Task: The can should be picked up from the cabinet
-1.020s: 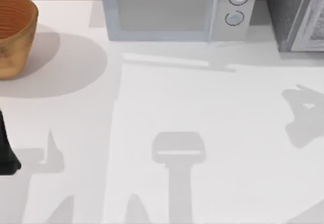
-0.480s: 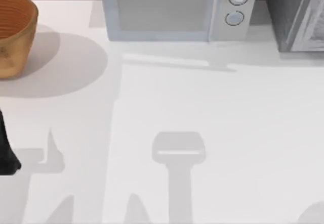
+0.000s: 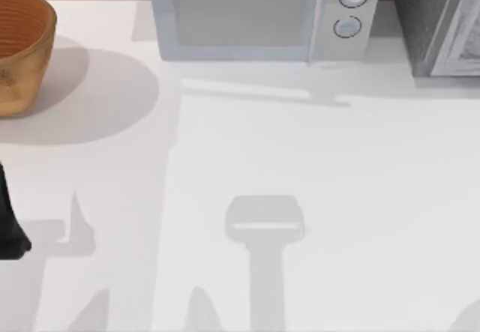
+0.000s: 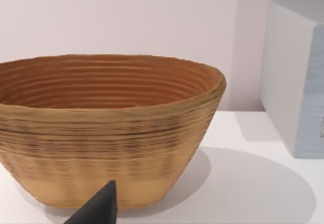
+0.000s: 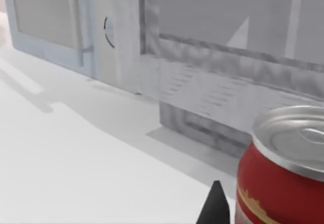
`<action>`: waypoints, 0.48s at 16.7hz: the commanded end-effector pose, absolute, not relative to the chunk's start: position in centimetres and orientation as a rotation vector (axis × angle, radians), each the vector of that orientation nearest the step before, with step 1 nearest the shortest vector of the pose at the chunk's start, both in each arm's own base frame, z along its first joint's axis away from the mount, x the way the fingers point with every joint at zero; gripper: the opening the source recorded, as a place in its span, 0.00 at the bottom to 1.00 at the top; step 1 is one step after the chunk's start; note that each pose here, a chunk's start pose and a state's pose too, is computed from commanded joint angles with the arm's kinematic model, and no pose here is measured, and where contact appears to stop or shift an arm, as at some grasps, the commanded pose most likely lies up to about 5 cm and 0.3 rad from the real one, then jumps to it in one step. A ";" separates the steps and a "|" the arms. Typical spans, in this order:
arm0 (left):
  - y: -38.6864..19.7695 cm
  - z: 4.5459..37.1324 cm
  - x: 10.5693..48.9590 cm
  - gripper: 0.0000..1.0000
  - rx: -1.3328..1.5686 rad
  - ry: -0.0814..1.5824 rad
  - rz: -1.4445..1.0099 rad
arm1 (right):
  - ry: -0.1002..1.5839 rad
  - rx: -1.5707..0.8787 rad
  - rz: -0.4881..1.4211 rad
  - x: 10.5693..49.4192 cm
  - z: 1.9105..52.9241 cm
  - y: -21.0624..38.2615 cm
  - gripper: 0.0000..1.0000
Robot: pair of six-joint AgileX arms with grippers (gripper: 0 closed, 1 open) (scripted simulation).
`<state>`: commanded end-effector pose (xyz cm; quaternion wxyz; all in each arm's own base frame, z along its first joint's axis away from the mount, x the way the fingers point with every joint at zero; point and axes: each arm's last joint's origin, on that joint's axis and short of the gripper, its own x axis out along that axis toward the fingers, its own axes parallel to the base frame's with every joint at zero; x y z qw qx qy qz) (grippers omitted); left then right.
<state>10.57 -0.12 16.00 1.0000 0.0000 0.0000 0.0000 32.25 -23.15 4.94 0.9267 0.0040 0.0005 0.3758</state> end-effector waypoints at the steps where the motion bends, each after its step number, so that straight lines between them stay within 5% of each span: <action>1: -0.1 16.0 10.6 1.00 0.000 0.000 0.000 | 0.000 0.007 0.770 32.3 4.9 -23.1 0.00; 8: -0.1 16.0 10.6 1.00 0.000 0.000 0.000 | -0.001 0.003 0.768 33.9 4.4 -21.6 0.00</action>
